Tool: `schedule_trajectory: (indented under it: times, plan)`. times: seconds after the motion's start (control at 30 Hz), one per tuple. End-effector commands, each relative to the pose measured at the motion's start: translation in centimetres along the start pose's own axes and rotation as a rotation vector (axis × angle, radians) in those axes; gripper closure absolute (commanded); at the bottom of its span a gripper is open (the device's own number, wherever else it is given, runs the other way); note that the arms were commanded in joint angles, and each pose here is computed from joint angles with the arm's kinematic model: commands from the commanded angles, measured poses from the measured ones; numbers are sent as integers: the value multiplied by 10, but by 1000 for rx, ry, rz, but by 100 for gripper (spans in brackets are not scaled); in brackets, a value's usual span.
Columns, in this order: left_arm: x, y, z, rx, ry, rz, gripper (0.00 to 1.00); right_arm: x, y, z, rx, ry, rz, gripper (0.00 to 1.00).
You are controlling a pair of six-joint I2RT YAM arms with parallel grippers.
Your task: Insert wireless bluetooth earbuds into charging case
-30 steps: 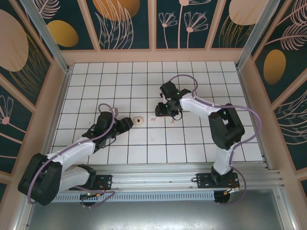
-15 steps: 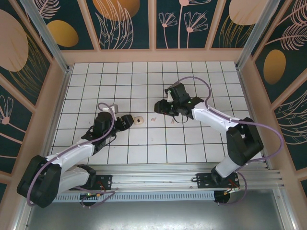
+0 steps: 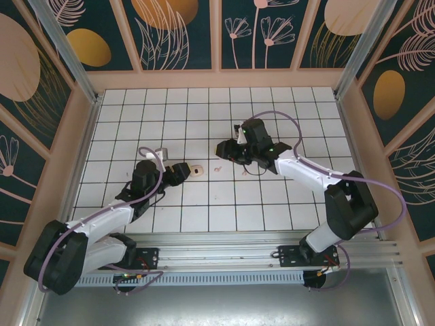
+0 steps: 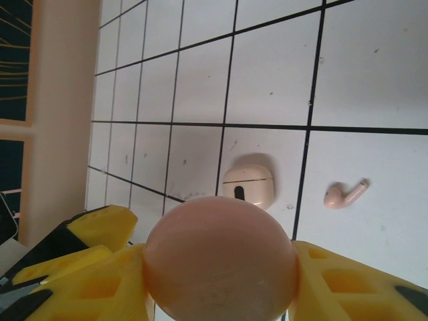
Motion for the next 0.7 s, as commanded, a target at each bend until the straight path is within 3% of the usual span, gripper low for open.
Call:
schedule_trajectory:
  times: [0.0, 0.67]
  plan:
    - [-15, 4, 12, -54, -57, -69, 42, 22, 10, 6, -41, 6, 86, 62]
    - [-34, 1, 18, -67, -90, -182, 45, 36, 17, 7, -64, -23, 173, 63]
Point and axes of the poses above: each hand's point on the last joint's axis, 136 mm out from that joint toward the fingers, its own y axis back along the fingers, its own x axis along the line the jaws close on, z = x × y, the point moved 2 cm from there along y, back along the fingers, and after that the axes turned 1 degree about y, right-handed, at the moved point
